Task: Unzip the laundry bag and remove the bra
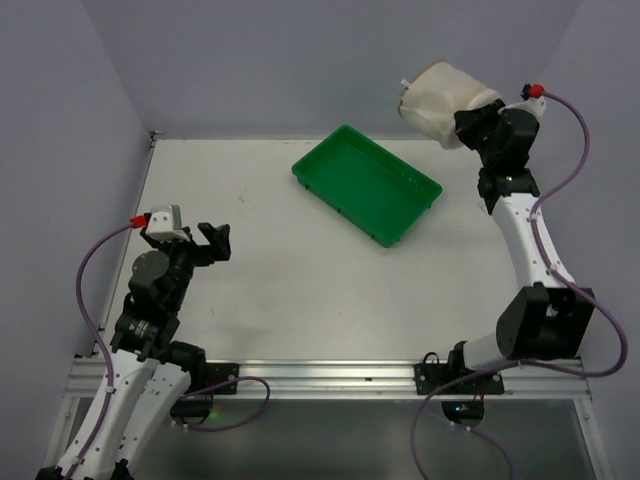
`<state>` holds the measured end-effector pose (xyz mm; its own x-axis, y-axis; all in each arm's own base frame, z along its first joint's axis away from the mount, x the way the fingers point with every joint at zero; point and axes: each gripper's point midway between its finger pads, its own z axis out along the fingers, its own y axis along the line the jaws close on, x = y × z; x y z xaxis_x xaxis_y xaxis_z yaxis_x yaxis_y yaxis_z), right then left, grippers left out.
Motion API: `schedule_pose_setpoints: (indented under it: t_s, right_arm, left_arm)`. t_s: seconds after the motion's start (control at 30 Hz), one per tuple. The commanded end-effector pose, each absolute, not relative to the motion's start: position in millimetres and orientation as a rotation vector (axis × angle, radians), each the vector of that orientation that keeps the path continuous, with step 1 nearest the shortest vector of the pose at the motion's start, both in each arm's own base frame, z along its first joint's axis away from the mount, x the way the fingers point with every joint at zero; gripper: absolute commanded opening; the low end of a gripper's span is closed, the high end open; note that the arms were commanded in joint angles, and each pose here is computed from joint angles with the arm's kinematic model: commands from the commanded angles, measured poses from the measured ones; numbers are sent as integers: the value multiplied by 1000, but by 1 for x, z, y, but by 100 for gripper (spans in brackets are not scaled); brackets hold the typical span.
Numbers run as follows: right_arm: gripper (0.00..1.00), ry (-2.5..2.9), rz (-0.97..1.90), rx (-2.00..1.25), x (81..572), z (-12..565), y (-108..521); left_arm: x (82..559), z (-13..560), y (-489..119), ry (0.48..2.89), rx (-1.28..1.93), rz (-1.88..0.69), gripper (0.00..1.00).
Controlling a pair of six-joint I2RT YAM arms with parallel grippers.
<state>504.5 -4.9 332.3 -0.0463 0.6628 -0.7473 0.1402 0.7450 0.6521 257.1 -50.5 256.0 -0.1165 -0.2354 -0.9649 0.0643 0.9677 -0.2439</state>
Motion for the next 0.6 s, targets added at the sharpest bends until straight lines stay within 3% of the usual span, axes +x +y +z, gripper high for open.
schedule_pose_setpoints:
  t_s: [0.0,0.1,0.27,0.3,0.57]
  right_arm:
    - [0,1620,660,367,452,368,60]
    - [0,1732,838,148,397,354,136]
    - [0,1769,1106,-9,315,325,208]
    - [0,1832,1171,-11,296,295,225]
    - [0,2128,1149,-117,246,168,270]
  left_arm:
    - [249,274,-58,1673,-144,-335,100]
    - [244,275,-65,1701,-139,-380,100]
    - [235,278,-75,1723,-134,-465,100]
    - [234,276,-76,1733,-135,-473,100]
    - [229,256,-76,1799,-232,-507,100]
